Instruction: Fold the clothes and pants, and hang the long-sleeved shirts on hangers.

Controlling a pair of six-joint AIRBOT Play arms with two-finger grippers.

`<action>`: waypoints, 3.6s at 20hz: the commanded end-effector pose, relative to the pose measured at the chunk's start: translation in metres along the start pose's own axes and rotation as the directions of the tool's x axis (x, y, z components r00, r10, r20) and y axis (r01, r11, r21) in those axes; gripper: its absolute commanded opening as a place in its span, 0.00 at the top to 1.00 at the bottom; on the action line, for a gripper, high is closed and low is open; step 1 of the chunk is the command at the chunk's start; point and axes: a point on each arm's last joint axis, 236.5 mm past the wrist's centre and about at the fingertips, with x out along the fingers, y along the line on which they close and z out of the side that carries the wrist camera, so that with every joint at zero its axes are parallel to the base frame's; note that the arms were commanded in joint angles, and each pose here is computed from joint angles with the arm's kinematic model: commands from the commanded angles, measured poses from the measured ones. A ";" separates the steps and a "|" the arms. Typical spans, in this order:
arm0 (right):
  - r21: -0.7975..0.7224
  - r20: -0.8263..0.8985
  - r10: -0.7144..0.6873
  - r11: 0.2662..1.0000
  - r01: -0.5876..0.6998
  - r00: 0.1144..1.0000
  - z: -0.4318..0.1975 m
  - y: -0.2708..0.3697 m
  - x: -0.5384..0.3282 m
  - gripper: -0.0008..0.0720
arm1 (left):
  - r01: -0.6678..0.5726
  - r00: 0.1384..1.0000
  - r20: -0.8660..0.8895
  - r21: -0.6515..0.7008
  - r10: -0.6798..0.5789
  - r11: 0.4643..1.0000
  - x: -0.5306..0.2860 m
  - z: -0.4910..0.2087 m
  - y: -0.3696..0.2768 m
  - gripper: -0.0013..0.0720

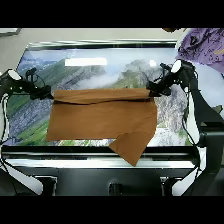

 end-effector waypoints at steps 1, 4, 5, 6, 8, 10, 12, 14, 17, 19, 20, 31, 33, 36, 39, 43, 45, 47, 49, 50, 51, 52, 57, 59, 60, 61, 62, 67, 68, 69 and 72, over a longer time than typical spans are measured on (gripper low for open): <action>0.024 -0.083 -0.059 0.998 0.061 0.995 -0.020 -0.014 0.000 0.96 | -0.023 0.996 -0.086 -0.038 0.019 0.999 0.003 -0.021 0.008 0.96; 0.026 -0.098 -0.069 0.997 0.072 0.993 -0.023 -0.016 -0.001 0.96 | -0.022 0.995 -0.102 -0.051 0.017 0.998 0.008 -0.026 0.009 0.96; 0.026 -0.103 -0.070 0.997 0.073 0.992 -0.024 -0.017 0.000 0.96 | -0.022 0.994 -0.108 -0.052 0.017 0.998 0.009 -0.027 0.009 0.96; 0.027 -0.115 -0.072 0.997 0.076 0.991 -0.026 -0.018 0.003 0.96 | -0.022 0.993 -0.114 -0.053 0.016 0.998 0.012 -0.028 0.010 0.96; 0.030 -0.138 -0.075 0.996 0.080 0.988 -0.028 -0.021 0.012 0.96 | -0.022 0.992 -0.127 -0.055 0.015 0.998 0.017 -0.030 0.011 0.96; 0.036 -0.165 -0.077 0.996 0.084 0.983 -0.031 -0.025 0.023 0.96 | -0.022 0.990 -0.139 -0.054 0.015 0.998 0.023 -0.032 0.011 0.96; 0.040 -0.182 -0.079 0.995 0.088 0.980 -0.033 -0.027 0.031 0.96 | -0.024 0.989 -0.147 -0.053 0.016 0.998 0.028 -0.033 0.011 0.96; 0.043 -0.196 -0.079 0.995 0.089 0.977 -0.035 -0.029 0.038 0.96 | -0.024 0.987 -0.159 -0.053 0.015 0.998 0.034 -0.035 0.013 0.96; 0.046 -0.211 -0.073 0.995 0.084 0.975 -0.036 -0.029 0.044 0.95 | -0.027 0.989 -0.144 -0.057 0.019 0.998 0.039 -0.031 0.015 0.71; 0.044 -0.218 -0.071 0.996 0.083 0.973 -0.038 -0.029 0.043 0.87 | -0.029 0.992 -0.127 -0.073 0.020 0.997 0.037 -0.027 0.014 0.29; 0.043 -0.232 -0.071 0.996 0.083 0.970 -0.042 -0.029 0.042 0.74 | -0.030 0.993 -0.119 -0.074 0.021 0.997 0.033 -0.025 0.014 0.14; 0.014 -0.100 0.183 0.983 -0.182 0.978 -0.116 -0.036 -0.086 0.36 | -0.099 0.994 0.015 -0.265 0.107 0.959 -0.111 -0.100 0.076 0.16; 0.091 -0.097 0.228 0.971 -0.220 0.969 -0.166 -0.043 -0.068 0.36 | -0.022 0.997 0.061 -0.360 0.047 0.933 -0.110 -0.130 0.077 0.16; 0.190 -0.084 0.270 0.949 -0.250 0.959 -0.229 -0.039 -0.032 0.36 | 0.034 0.995 0.100 -0.434 0.011 0.900 -0.102 -0.156 0.075 0.16; 0.283 -0.060 0.376 0.895 -0.345 0.925 -0.264 -0.020 -0.004 0.36 | 0.078 0.995 0.094 -0.441 -0.040 0.894 -0.091 -0.163 0.062 0.16; 0.337 -0.065 0.406 0.869 -0.363 0.911 -0.289 -0.020 0.023 0.36 | 0.080 0.995 0.088 -0.412 -0.047 0.908 -0.086 -0.161 0.050 0.16; 0.336 -0.057 0.398 0.871 -0.358 0.916 -0.292 -0.023 0.029 0.36 | 0.079 0.995 0.088 -0.401 -0.048 0.913 -0.085 -0.159 0.047 0.16; 0.340 -0.041 0.389 0.872 -0.353 0.920 -0.290 -0.026 0.033 0.36 | 0.078 0.994 0.095 -0.394 -0.044 0.916 -0.084 -0.157 0.045 0.16; 0.347 -0.021 0.394 0.865 -0.363 0.919 -0.287 -0.025 0.035 0.36 | 0.078 0.994 0.099 -0.392 -0.042 0.917 -0.083 -0.156 0.045 0.16; 0.350 -0.019 0.406 0.859 -0.374 0.914 -0.286 -0.023 0.036 0.36 | 0.078 0.994 0.099 -0.392 -0.042 0.917 -0.083 -0.156 0.045 0.16; 0.360 -0.022 0.419 0.850 -0.384 0.908 -0.285 -0.022 0.039 0.36 | 0.078 0.994 0.099 -0.392 -0.042 0.917 -0.083 -0.156 0.045 0.16; 0.368 -0.028 0.434 0.842 -0.395 0.900 -0.285 -0.020 0.042 0.36 | 0.078 0.994 0.099 -0.393 -0.042 0.916 -0.083 -0.156 0.045 0.16; 0.429 -0.064 0.493 0.799 -0.422 0.868 -0.288 -0.014 0.058 0.37 | 0.078 0.994 0.097 -0.394 -0.043 0.916 -0.083 -0.156 0.045 0.16; 0.440 -0.083 0.501 0.794 -0.419 0.862 -0.292 -0.014 0.060 0.41 | 0.079 0.995 0.095 -0.396 -0.044 0.915 -0.083 -0.157 0.045 0.16; 0.443 -0.090 0.504 0.792 -0.419 0.859 -0.293 -0.013 0.060 0.44 | 0.078 0.994 0.095 -0.396 -0.044 0.915 -0.083 -0.156 0.045 0.16; 0.444 -0.092 0.505 0.792 -0.419 0.858 -0.294 -0.013 0.060 0.44 | 0.078 0.994 0.096 -0.393 -0.043 0.916 -0.083 -0.156 0.045 0.16; 0.443 -0.094 0.506 0.792 -0.419 0.857 -0.294 -0.013 0.060 0.49 | 0.077 0.994 0.099 -0.387 -0.042 0.919 -0.084 -0.156 0.046 0.16; 0.405 -0.127 0.535 0.796 -0.449 0.835 -0.302 -0.006 0.055 0.95 | 0.075 0.996 0.068 -0.361 -0.054 0.929 -0.075 -0.172 0.056 0.16; 0.405 -0.133 0.540 0.795 -0.452 0.831 -0.303 -0.005 0.054 0.95 | 0.086 0.996 0.055 -0.373 -0.070 0.924 -0.069 -0.182 0.060 0.16; 0.405 -0.134 0.542 0.794 -0.453 0.830 -0.304 -0.005 0.053 0.95 | 0.105 0.995 0.041 -0.397 -0.096 0.912 -0.061 -0.194 0.063 0.16; 0.406 -0.135 0.542 0.794 -0.453 0.829 -0.304 -0.004 0.053 0.95 | 0.200 0.979 0.060 -0.433 -0.193 0.879 -0.044 -0.214 0.060 0.16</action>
